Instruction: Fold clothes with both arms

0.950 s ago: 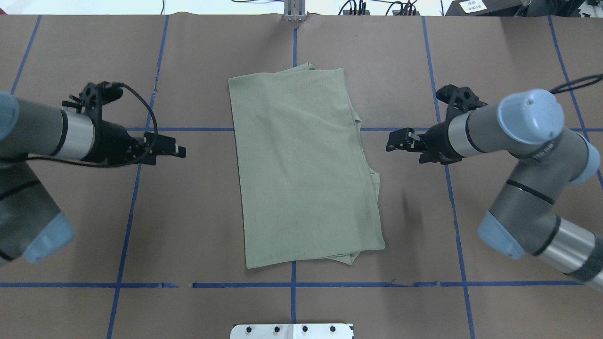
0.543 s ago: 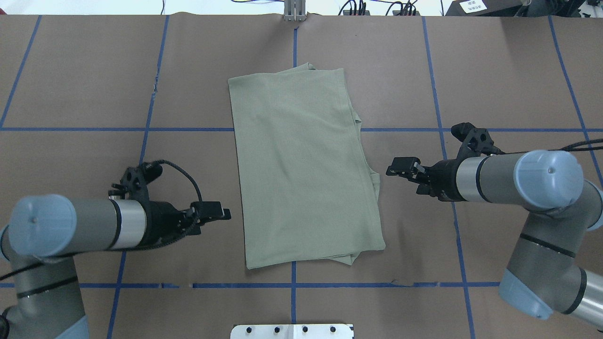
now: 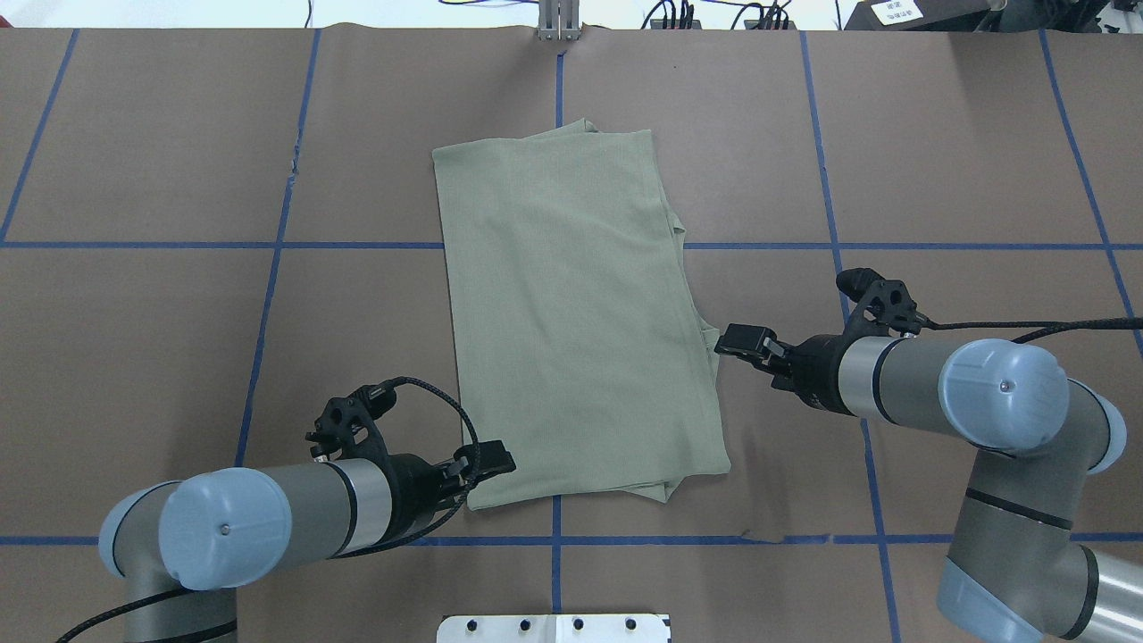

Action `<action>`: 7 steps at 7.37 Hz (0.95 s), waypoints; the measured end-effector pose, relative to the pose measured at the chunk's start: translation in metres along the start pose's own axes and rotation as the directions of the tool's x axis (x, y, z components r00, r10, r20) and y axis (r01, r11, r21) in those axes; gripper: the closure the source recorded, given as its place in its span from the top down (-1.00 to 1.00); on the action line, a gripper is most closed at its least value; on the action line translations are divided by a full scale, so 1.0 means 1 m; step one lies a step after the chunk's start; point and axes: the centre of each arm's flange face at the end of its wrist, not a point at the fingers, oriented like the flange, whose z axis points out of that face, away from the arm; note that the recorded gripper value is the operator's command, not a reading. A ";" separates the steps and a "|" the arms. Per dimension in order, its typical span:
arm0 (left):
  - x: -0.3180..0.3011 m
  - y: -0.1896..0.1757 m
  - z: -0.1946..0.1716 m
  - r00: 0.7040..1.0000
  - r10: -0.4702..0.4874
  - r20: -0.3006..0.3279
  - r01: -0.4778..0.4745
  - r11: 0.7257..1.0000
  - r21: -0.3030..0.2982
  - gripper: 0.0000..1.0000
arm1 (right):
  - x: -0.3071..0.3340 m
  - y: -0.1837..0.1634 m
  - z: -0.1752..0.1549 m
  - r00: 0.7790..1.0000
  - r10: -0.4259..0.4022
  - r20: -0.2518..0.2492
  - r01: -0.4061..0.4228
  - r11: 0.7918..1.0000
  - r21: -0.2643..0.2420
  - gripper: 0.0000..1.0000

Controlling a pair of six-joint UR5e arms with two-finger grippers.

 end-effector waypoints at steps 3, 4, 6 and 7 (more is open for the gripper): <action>-0.005 -0.001 0.019 1.000 -0.003 0.021 0.001 0.997 0.074 0.83 | -0.001 0.000 0.000 1.000 0.000 0.003 0.000 1.000 0.000 1.00; -0.008 -0.001 0.024 1.000 -0.005 0.026 0.002 0.996 0.086 0.78 | -0.001 0.000 -0.001 1.000 0.000 0.003 0.000 1.000 0.001 1.00; -0.014 0.002 0.033 0.999 -0.028 0.038 0.025 0.995 0.093 0.78 | -0.001 0.000 -0.001 1.000 0.000 0.004 0.000 1.000 0.002 1.00; -0.016 0.005 0.035 0.999 -0.034 0.040 0.030 0.995 0.097 0.78 | -0.001 0.000 -0.001 1.000 0.000 0.005 0.000 1.000 0.002 1.00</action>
